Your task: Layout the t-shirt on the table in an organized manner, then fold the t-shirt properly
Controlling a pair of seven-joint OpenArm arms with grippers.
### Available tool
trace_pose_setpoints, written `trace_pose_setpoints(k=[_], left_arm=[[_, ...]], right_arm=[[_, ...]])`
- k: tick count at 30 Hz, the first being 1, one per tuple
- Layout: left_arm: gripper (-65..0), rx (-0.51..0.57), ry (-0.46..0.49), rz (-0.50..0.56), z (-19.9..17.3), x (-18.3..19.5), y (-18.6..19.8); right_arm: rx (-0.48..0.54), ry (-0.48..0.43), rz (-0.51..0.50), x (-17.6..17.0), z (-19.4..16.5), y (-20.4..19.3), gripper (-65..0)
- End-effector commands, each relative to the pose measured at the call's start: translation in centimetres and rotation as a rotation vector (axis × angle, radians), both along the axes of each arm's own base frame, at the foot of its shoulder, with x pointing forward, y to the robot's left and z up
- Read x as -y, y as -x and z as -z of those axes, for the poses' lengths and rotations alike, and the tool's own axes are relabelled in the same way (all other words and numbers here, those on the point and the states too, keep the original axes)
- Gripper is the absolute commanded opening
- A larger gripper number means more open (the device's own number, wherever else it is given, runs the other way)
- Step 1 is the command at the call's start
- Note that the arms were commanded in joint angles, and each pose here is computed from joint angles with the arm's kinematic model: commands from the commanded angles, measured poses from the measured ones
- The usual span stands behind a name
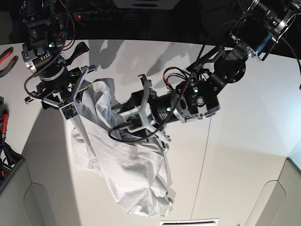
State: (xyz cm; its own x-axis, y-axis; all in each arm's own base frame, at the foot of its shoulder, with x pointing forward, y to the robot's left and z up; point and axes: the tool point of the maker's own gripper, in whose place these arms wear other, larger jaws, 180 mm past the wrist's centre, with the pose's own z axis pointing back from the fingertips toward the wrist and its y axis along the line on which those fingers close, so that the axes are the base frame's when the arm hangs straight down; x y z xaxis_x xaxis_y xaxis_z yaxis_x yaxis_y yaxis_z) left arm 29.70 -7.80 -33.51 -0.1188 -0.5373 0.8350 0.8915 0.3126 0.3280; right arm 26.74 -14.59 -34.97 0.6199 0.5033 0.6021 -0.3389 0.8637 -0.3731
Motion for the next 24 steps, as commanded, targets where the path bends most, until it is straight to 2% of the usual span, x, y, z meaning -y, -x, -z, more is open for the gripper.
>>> trace_pose_setpoints(k=[1, 4, 8, 13, 17, 22, 24], left_arm=[[-32.8, 0.066, 0.008, 0.044, -1.6, 1.2, -0.4], [-32.8, 0.152, -0.089, 0.112, -0.7, 2.7, -0.5], [-32.8, 0.206, -0.176, 0.107, 0.5, 3.2, -3.4], [-32.8, 0.211, -0.168, 0.116, 0.1, 4.7, -5.9], [-32.8, 0.172, -0.169, 0.176, 0.5, 6.7, -5.5], [-32.8, 0.118, -0.213, 0.213, 3.6, 8.2, -5.0], [-32.8, 0.149, -0.246, 0.203, 4.7, 8.6, -5.3]], right_arm=[[0.042, 0.001, -0.001, 0.1, -1.2, -0.6, -38.6], [0.035, -0.002, -0.004, 0.0, -1.2, 0.0, -38.6], [0.028, -0.003, -0.026, -0.6, -1.7, 2.2, -38.6], [-0.037, 0.038, -0.021, -0.1, -0.7, 5.4, -38.6], [-0.106, 0.054, -0.017, 0.2, 0.7, 7.7, -38.6], [-0.122, 0.053, -0.02, 0.2, 1.0, 8.3, -38.6], [-0.116, 0.05, -0.021, 0.1, 0.9, 8.2, -38.6]])
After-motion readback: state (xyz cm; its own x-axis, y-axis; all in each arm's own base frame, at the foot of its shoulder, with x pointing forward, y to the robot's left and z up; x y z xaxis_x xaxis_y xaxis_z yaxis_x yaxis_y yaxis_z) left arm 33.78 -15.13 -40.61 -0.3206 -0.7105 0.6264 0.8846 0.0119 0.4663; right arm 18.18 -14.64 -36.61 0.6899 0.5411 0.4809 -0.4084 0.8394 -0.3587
